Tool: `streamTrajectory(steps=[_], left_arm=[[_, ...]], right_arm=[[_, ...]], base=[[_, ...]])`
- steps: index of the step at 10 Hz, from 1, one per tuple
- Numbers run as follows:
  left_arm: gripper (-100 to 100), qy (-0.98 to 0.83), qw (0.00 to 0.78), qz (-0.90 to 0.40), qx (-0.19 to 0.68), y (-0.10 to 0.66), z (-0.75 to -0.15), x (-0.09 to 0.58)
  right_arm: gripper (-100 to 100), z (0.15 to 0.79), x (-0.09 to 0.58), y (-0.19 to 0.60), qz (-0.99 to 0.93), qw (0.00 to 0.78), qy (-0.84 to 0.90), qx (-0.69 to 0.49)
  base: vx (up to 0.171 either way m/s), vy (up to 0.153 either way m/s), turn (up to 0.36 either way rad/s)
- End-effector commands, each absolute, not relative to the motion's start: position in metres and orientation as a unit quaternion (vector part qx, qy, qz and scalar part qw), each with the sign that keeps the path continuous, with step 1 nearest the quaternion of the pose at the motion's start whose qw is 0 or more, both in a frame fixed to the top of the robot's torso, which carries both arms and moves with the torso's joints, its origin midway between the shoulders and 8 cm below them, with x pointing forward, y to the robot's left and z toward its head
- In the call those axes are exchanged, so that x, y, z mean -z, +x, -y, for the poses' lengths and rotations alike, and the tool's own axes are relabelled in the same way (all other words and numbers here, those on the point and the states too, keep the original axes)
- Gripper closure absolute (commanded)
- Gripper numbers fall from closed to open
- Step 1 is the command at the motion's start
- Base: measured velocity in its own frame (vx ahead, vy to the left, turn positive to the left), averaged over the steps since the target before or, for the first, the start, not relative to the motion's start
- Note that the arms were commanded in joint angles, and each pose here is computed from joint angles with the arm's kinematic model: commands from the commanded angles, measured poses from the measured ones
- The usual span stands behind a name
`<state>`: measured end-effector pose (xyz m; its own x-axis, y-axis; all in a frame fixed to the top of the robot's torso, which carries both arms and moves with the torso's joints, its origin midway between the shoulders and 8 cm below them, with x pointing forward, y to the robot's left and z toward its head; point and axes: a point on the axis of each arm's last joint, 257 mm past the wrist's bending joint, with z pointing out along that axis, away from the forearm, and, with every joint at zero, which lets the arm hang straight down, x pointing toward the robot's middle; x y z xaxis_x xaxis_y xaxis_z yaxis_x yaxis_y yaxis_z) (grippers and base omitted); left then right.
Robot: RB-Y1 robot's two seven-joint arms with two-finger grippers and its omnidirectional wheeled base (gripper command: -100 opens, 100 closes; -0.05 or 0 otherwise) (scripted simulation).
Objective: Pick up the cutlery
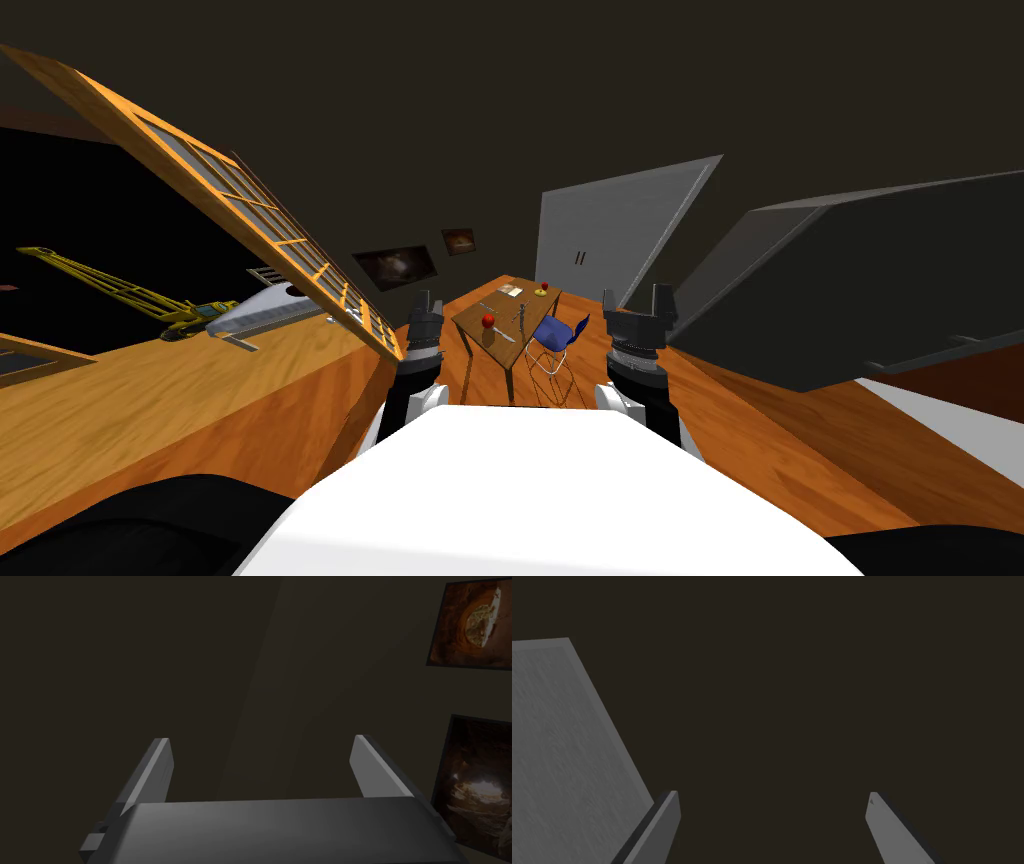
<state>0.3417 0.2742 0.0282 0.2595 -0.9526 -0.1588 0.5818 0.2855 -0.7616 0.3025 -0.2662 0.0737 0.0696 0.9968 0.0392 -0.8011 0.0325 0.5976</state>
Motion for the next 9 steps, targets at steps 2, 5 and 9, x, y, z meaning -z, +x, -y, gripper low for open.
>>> streamTrajectory(steps=[2,5,9], left_arm=[[-100,-0.283,0.733,-0.349,0.51,0.348,-0.271,-0.017],[-100,-0.283,0.726,-0.402,0.482,0.361,-0.277,0.013],[-100,-0.307,0.707,-0.482,0.417,0.385,-0.302,0.076]], right_arm=[[0,0.266,-0.074,0.303,-0.201,0.69,0.243,-0.652],[0,0.266,-0.074,0.303,-0.201,0.69,0.243,-0.652],[0,0.266,-0.074,0.303,-0.201,0.69,0.243,-0.652]], base=[[-0.004,-0.032,-0.047],[0.006,-0.08,-0.088],[0.01,-0.12,-0.127]])
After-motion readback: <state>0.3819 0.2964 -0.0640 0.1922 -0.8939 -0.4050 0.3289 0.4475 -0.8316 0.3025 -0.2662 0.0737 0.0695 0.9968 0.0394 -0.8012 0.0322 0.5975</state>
